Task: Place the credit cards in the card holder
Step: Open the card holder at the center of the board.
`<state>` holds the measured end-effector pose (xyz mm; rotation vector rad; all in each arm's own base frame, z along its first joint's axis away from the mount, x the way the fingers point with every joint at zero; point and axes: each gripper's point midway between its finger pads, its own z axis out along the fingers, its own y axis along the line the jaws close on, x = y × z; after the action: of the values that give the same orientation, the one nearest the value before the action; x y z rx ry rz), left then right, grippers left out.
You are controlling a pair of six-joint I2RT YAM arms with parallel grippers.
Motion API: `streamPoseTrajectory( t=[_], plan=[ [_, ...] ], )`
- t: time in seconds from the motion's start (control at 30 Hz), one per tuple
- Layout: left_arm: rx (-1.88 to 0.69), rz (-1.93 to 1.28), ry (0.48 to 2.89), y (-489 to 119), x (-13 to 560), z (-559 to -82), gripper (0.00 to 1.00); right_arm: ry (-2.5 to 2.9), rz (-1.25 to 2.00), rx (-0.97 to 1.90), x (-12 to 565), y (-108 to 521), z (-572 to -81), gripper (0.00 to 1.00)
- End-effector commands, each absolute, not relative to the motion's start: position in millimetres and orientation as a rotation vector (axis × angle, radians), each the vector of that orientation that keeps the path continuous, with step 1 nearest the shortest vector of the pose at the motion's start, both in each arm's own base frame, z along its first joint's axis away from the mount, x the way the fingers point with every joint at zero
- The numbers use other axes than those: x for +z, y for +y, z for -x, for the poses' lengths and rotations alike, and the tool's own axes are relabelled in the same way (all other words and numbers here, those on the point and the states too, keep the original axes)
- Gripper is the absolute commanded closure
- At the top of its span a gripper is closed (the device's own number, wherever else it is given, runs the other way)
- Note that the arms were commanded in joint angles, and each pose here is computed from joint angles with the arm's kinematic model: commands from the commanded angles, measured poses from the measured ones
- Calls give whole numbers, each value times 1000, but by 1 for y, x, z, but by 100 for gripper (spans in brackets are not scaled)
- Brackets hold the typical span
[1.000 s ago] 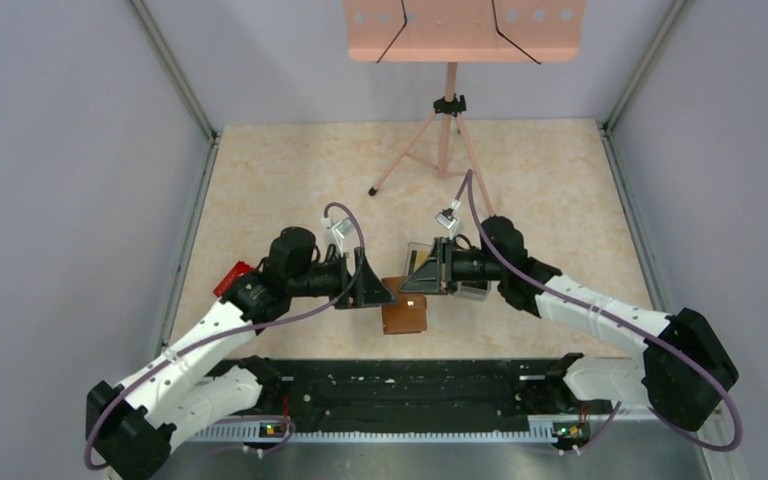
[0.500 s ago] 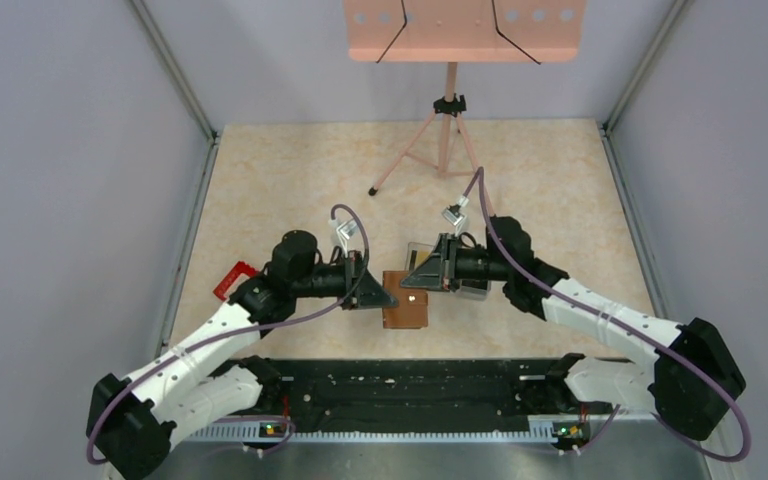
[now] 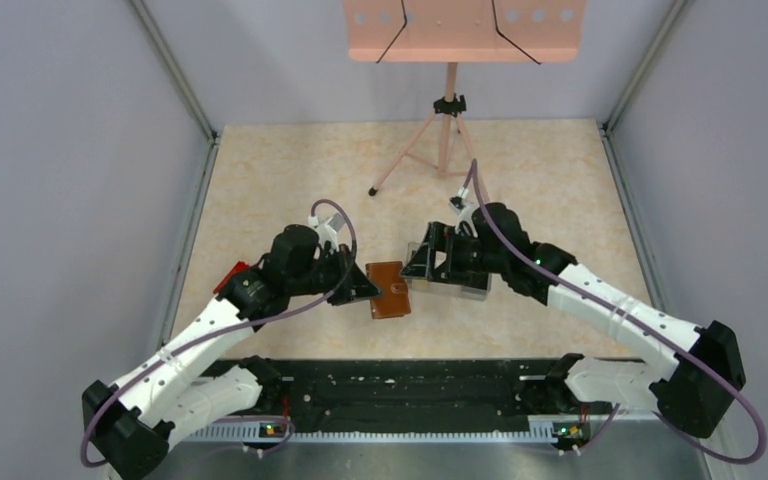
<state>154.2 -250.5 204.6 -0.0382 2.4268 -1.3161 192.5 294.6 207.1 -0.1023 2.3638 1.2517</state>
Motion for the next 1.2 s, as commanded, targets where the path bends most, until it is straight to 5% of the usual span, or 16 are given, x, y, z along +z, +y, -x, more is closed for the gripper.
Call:
streamPoseTrajectory(
  t=[0.0, 0.57, 0.93, 1.17],
  plan=[
    [-1095, 115, 2485, -233, 199, -165, 100, 2463, 184, 1072, 189, 296, -181, 11],
    [-1016, 76, 2566, -236, 197, -157, 100, 2522, 287, 1006, 175, 345, -177, 25],
    [-1012, 102, 2555, -234, 198, -156, 100, 2614, 229, 706, 147, 314, -184, 59],
    [-989, 119, 2568, -232, 194, -156, 100, 2588, 268, 750, 156, 316, -181, 66]
  ],
)
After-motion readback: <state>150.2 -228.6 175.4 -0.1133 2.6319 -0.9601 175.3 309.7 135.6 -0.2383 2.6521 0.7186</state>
